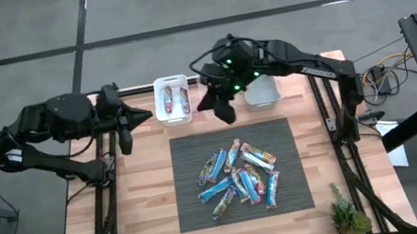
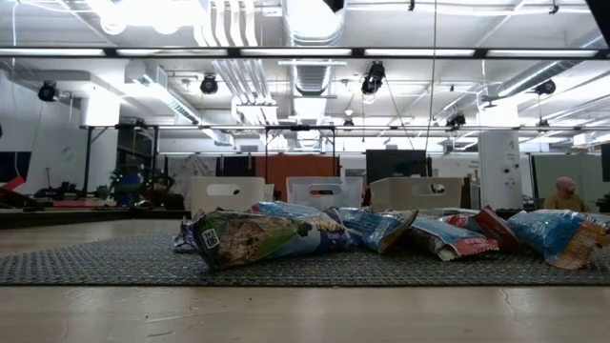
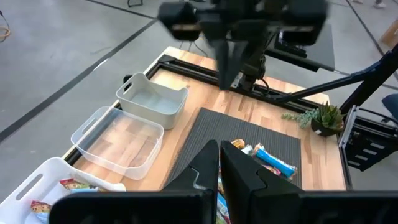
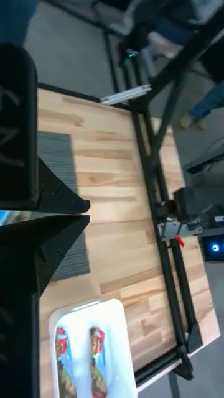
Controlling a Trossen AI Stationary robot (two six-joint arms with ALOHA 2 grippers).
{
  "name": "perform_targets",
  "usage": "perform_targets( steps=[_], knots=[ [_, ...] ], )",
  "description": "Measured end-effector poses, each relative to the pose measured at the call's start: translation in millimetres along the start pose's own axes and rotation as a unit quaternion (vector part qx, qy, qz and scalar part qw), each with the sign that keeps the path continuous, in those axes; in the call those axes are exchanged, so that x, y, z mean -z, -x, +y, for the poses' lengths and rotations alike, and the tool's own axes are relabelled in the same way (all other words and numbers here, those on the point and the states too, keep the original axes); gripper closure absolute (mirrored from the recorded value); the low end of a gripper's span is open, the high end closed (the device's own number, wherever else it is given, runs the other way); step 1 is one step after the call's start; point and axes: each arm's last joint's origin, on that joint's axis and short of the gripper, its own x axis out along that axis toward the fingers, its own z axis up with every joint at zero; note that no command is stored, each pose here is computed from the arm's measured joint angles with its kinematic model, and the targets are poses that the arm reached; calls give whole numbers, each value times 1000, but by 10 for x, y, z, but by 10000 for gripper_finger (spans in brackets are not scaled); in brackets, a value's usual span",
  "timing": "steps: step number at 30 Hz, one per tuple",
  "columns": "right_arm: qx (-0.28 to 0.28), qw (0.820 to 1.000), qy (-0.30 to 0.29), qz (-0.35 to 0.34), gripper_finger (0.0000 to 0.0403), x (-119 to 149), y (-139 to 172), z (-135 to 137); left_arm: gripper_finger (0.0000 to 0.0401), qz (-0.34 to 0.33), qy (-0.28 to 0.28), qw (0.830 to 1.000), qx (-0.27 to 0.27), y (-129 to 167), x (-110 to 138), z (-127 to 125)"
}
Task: Pick and place Granola Bars by type
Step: Put the blue granola bar into the transparent bin
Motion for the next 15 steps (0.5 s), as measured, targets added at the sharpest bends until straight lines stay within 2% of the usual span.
perform_targets(
  steps=[8, 15],
  knots=[
    [10, 998, 46, 42, 394, 124, 220, 208, 401, 9, -19, 1000, -3, -88, -2, -30],
    [3, 997, 65, 45, 394, 153, 345, 296, 401, 22, -9, 1000, 8, -172, 2, -64]
  ],
)
